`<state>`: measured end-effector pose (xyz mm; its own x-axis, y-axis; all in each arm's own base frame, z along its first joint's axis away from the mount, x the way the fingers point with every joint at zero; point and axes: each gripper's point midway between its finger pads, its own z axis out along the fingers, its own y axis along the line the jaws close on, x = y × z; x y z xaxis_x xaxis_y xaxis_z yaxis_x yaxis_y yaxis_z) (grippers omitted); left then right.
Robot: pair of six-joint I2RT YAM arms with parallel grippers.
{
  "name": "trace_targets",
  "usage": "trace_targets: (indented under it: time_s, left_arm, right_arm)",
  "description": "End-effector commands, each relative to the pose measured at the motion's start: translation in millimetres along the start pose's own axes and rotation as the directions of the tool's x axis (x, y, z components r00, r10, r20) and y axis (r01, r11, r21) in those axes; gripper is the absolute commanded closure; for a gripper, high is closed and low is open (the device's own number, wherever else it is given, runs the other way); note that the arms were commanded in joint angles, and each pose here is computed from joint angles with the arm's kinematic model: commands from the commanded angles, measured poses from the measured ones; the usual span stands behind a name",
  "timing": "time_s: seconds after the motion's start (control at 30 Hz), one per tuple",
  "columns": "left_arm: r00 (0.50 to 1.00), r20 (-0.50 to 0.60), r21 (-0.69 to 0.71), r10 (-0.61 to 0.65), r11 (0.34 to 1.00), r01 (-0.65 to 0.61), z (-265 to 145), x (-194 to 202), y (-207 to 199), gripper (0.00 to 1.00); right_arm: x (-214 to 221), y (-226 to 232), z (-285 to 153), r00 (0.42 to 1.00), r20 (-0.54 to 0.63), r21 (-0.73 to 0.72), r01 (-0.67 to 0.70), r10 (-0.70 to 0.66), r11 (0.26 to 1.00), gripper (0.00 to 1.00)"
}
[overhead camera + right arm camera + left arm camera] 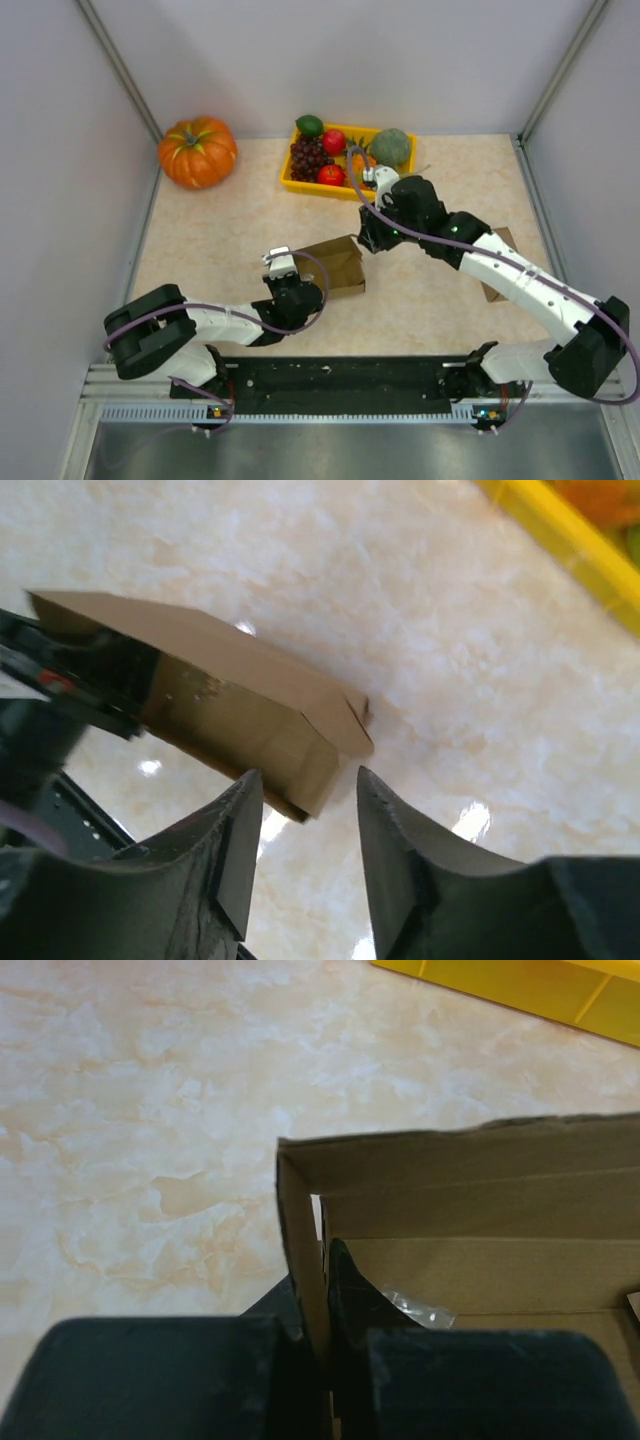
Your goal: Fold the paper box
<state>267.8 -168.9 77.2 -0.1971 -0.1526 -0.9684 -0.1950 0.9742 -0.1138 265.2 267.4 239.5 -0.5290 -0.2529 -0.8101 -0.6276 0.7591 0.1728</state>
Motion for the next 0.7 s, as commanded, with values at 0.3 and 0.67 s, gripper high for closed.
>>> trace_targets:
  time_s: [0.3, 0.67]
  left_arm:
    - [0.993, -0.016, -0.036, 0.117, 0.992, -0.117, 1, 11, 8, 0.99]
    - [0.994, -0.006, -0.028, 0.113, 0.993, -0.113, -1, 7, 3, 0.99]
  right_arm:
    - [64, -16, 40, 0.991, 0.117, 0.008, 0.066, -0.067, 0.998, 0.57]
    - [41, -23, 63, 0.944, 0.316, 0.083, 0.068, -0.091, 0.994, 0.57]
